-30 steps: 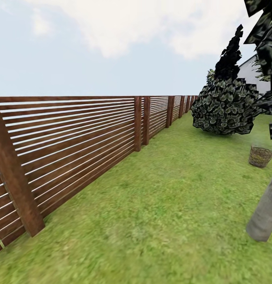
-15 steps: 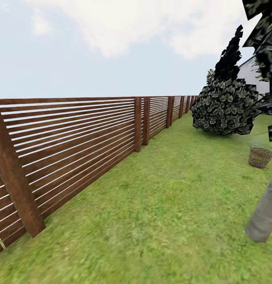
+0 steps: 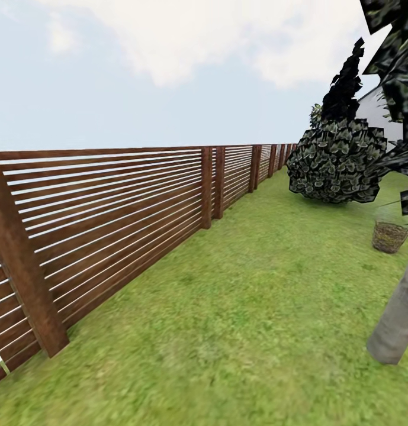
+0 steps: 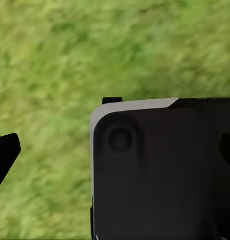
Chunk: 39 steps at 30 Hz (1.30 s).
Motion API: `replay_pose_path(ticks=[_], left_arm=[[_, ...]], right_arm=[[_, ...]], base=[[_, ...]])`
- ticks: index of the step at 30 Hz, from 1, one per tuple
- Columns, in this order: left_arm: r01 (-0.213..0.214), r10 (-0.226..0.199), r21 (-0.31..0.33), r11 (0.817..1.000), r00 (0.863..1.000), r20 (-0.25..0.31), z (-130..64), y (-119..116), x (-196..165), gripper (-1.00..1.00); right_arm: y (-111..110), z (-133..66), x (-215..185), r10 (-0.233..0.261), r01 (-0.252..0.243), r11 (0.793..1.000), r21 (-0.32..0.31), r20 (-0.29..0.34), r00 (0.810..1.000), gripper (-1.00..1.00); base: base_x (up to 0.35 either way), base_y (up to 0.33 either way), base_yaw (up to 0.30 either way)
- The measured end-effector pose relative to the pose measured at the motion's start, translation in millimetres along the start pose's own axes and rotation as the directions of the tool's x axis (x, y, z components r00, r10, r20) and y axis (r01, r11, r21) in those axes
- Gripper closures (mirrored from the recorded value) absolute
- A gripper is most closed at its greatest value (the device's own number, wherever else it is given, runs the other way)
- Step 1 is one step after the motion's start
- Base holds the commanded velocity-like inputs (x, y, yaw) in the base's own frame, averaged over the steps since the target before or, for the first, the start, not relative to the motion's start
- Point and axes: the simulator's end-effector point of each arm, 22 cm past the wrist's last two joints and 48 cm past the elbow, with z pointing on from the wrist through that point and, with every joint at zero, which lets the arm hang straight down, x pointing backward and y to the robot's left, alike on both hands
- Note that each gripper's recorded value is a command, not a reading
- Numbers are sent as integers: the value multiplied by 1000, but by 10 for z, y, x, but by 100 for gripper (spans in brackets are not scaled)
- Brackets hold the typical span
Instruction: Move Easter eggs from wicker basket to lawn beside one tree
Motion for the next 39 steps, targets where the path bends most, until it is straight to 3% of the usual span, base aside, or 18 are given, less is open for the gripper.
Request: replay_pose_path(ticks=[8,22,39], left_arm=[[-4,4,2,1000,1000,28,-92,-2,-69,-100],[-6,6,3,1000,999,43,-238,-1,-121,-100],[-6,6,2,1000,998,65,-299,5,-174,-100]], right_arm=[[-1,-90,7,1,-1,1000,0,0,1000,-100],[6,-235,1,0,0,1000,-1,8,1000,-100],[9,-293,8,0,0,1000,-2,9,1000,-100]], base=[[0,0,-45],[0,0,-194],[1,0,-20]])
